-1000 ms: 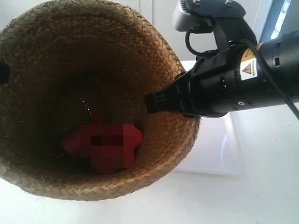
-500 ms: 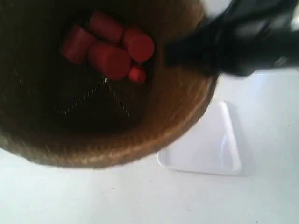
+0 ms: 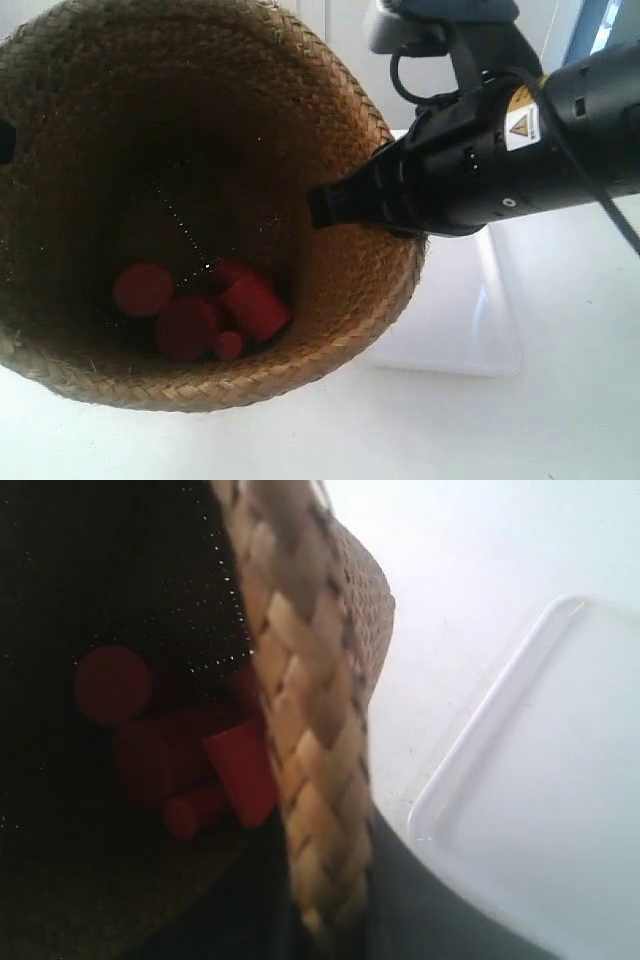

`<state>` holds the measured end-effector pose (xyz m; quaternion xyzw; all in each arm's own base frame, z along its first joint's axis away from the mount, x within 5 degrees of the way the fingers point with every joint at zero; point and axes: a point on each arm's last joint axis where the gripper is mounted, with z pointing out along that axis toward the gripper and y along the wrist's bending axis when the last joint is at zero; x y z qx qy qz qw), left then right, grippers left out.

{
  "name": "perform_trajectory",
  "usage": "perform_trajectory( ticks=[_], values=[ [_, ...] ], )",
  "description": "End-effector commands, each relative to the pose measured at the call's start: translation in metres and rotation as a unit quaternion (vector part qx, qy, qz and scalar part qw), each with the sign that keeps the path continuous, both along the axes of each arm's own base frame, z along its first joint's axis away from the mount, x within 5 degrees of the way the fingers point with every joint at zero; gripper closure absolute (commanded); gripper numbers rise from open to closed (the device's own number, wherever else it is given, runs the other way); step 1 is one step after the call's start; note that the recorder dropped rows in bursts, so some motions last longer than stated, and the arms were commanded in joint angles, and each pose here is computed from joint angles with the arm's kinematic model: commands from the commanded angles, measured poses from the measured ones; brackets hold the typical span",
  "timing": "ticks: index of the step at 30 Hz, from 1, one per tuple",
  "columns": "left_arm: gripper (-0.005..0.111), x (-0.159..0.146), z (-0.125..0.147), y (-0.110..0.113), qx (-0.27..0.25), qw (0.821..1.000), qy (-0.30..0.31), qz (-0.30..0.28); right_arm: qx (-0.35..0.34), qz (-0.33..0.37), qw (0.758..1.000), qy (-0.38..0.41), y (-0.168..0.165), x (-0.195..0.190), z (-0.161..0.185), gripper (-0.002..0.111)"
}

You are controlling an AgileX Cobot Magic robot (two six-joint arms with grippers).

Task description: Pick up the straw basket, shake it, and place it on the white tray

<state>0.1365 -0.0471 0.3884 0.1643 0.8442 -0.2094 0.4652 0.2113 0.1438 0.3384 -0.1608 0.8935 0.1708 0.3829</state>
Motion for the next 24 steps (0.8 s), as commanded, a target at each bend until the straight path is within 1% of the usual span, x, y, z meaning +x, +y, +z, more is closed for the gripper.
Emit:
perform_trajectory(
  ticks=[1,6,11,12,13,14,15,16,18,19,20,21,22,23,24],
  values=[
    [0.107,-0.003,0.003,0.000,0.006,1.000,-0.017,-0.002,-0.033,0.012,0.999,0.003,0.002,0.006,-0.008,0.108],
    [0.107,-0.002,-0.001,0.001,0.011,1.000,-0.012,-0.002,-0.033,0.012,0.999,0.003,0.002,0.006,-0.008,0.108],
    [0.107,0.003,-0.023,0.004,0.029,0.999,0.013,0.010,-0.033,0.014,0.999,-0.001,0.002,0.006,-0.007,0.108],
    [0.107,0.004,-0.022,0.004,0.031,0.999,0.014,0.011,-0.036,0.020,0.999,-0.009,0.002,0.006,-0.003,0.108],
    [0.107,0.002,-0.016,0.004,0.030,0.999,0.011,0.007,-0.045,0.034,0.998,-0.022,0.000,0.003,0.008,0.108],
    [0.107,-0.003,-0.006,0.003,0.030,1.000,-0.003,0.003,-0.039,0.041,0.998,-0.031,-0.002,-0.002,0.024,0.108],
    [0.107,-0.010,0.010,0.001,0.021,0.999,-0.027,-0.003,-0.029,0.045,0.997,-0.048,-0.005,-0.008,0.041,0.108],
    [0.107,-0.018,0.028,0.000,0.008,0.998,-0.058,-0.009,-0.003,0.046,0.996,-0.077,-0.010,-0.017,0.068,0.108],
    [0.107,-0.037,0.063,-0.002,-0.001,0.992,-0.128,-0.015,0.044,0.045,0.989,-0.135,-0.022,-0.038,0.107,0.108],
    [0.107,-0.043,0.069,-0.002,0.001,0.990,-0.138,-0.018,0.063,0.044,0.985,-0.154,-0.026,-0.045,0.114,0.108],
    [0.107,-0.043,0.067,-0.001,0.013,0.991,-0.136,-0.018,0.062,0.041,0.984,-0.163,-0.026,-0.043,0.107,0.108],
    [0.107,-0.031,0.045,0.002,0.037,0.994,-0.105,-0.009,0.037,0.039,0.985,-0.161,-0.021,-0.031,0.081,0.108],
    [0.107,-0.018,0.026,0.005,0.043,0.997,-0.066,0.008,0.010,0.026,0.992,-0.119,-0.014,-0.016,0.047,0.108],
    [0.107,-0.007,0.009,0.006,0.019,0.999,-0.011,0.032,0.000,0.003,0.998,-0.065,-0.013,-0.007,0.028,0.108],
    [0.107,-0.005,0.004,0.007,0.012,0.999,0.005,0.041,-0.001,-0.016,0.999,-0.033,-0.014,-0.003,0.021,0.108]
  ],
)
